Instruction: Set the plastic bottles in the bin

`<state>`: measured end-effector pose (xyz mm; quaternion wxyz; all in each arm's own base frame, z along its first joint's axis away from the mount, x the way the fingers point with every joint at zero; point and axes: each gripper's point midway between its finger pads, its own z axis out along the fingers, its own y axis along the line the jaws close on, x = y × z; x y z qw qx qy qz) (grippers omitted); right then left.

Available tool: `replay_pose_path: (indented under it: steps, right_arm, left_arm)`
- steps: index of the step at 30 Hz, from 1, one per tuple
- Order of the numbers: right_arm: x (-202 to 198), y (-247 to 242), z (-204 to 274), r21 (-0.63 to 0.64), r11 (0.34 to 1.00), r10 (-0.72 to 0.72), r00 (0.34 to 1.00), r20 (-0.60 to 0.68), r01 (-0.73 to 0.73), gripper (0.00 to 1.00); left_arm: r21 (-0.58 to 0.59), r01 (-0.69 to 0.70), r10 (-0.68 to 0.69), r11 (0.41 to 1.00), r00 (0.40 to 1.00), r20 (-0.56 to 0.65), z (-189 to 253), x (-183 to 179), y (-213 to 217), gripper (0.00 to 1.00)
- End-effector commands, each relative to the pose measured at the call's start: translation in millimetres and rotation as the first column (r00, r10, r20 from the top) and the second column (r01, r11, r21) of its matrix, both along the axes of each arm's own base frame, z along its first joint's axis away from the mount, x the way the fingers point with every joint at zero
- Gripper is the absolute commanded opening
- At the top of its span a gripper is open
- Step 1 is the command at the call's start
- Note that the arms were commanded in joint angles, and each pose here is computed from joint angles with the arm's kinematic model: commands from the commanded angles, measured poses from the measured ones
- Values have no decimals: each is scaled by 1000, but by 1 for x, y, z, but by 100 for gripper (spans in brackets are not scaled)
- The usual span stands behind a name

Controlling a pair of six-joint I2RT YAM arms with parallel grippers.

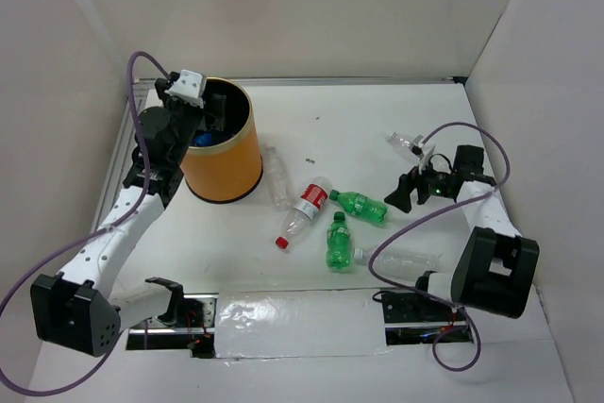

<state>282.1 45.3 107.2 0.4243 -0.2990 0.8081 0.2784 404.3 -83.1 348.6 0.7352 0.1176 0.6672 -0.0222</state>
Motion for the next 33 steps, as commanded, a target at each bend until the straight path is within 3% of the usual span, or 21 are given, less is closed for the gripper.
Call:
replay_pose_path:
  steps: [1, 6, 8, 10, 13, 14, 15, 17, 18, 19, 22, 24, 25, 26, 28, 29, 33]
  right_arm:
    - [9, 13, 6, -74, 994, 86, 996, 21, -84, 100]
    - [29, 47, -9, -201, 967, 157, 988, -3, -154, 100]
    - [33, 68, -24, -233, 954, 190, 981, -25, -191, 100]
    - [37, 77, -38, -286, 941, 174, 983, -54, -182, 100]
    - [43, 82, -58, -333, 930, 136, 987, -86, -157, 97]
    - [42, 84, -64, -345, 924, 138, 985, -101, -165, 95]
    - [41, 80, -75, -376, 912, 124, 984, -127, -163, 85]
    - [42, 81, -80, -389, 906, 123, 983, -138, -168, 71]
    - [35, 83, -85, -390, 901, 131, 977, -168, -188, 61]
    - [36, 84, -82, -386, 900, 151, 974, -166, -205, 43]
    - [31, 94, -44, -340, 898, 251, 960, -122, -279, 27]
    - [46, 105, 7, -325, 892, 326, 945, -21, -315, 20]
    - [42, 108, 25, -313, 888, 349, 937, -19, -337, 20]
    - [62, 120, 72, -303, 888, 391, 915, 101, -347, 18]
    - [74, 143, 112, -275, 881, 442, 878, 186, -385, 18]
    - [84, 160, 157, -246, 885, 456, 844, 284, -395, 18]
    - [102, 243, 237, -156, 863, 491, 728, 478, -480, 18]
  left_arm:
    - [-23, 123, -116, 992, 973, 200, 88, -36, -24, 95]
    - [-35, 339, -336, 940, 939, 67, 71, -91, -71, 95]
    - [-42, 426, -427, 904, 904, -6, 45, -116, -94, 94]
    - [-100, 424, -435, 900, 886, -159, -6, -128, -103, 95]
    - [-178, 440, -473, 880, 846, -246, -45, -158, -122, 95]
    - [-188, 472, -507, 862, 808, -300, -73, -175, -136, 95]
    - [-202, 442, -485, 874, 816, -314, -82, -180, -135, 95]
    - [-239, 453, -512, 859, 769, -382, -119, -202, -149, 95]
    - [-251, 444, -510, 860, 762, -399, -129, -208, -153, 93]
    - [-269, 406, -486, 873, 765, -423, -140, -210, -152, 93]
    - [-267, 388, -471, 882, 744, -474, -173, -228, -161, 92]
    - [-277, 355, -450, 893, 725, -521, -195, -237, -166, 92]
    - [-276, 350, -446, 895, 723, -528, -201, -239, -168, 92]
    - [-271, 331, -427, 904, 723, -543, -208, -240, -167, 92]
    - [-240, 315, -396, 918, 718, -572, -228, -242, -167, 92]
    - [-249, 321, -406, 914, 712, -572, -232, -244, -171, 91]
    - [-218, 296, -367, 930, 709, -602, -255, -248, -170, 91]
